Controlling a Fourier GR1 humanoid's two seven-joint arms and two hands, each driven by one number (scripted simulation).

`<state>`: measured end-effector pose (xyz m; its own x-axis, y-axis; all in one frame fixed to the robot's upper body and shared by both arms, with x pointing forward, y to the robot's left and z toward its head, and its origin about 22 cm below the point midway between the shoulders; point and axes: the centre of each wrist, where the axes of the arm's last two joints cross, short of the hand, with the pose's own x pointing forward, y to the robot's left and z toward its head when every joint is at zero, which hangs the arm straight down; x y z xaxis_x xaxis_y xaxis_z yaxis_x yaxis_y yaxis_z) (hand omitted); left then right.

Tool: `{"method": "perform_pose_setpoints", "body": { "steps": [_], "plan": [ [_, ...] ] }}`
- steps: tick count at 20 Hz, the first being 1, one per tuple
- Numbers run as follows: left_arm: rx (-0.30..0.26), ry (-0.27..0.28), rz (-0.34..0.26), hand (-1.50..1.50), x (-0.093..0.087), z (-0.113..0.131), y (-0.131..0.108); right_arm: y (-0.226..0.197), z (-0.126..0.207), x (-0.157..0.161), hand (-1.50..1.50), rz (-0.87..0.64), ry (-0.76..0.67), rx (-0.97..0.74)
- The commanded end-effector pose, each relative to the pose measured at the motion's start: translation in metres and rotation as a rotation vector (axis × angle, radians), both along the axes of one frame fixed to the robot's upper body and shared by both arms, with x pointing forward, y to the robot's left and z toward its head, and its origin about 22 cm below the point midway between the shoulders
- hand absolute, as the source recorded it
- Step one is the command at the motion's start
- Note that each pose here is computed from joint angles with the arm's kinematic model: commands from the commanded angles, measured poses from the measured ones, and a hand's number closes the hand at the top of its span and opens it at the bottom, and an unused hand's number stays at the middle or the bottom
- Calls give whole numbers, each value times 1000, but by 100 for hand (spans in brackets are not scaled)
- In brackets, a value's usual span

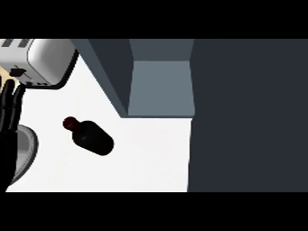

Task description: Pick up the wine, place it into the cabinet and close the cabinet

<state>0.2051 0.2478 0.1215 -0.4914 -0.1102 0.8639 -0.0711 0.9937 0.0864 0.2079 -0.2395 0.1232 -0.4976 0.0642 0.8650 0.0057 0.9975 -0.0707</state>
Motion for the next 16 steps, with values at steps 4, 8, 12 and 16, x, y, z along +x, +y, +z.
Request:
{"method": "perform_pose_setpoints", "body": {
  "steps": [4, 8, 12, 16],
  "plan": [
    [6, 44, 118, -150, 56, 5, -57, -1, 13, -21, -150, 5, -18, -13],
    [-176, 237, 94, -150, 68, 3, -72, 35, 0, -30, -150, 364, 100, -2],
    [-195, 237, 129, -150, 75, 24, -122, 24, 15, -62, -150, 386, 117, -14],
    [-232, 257, 92, -150, 60, 49, -153, 25, 43, -81, -150, 376, 123, -18]
  ]
}}
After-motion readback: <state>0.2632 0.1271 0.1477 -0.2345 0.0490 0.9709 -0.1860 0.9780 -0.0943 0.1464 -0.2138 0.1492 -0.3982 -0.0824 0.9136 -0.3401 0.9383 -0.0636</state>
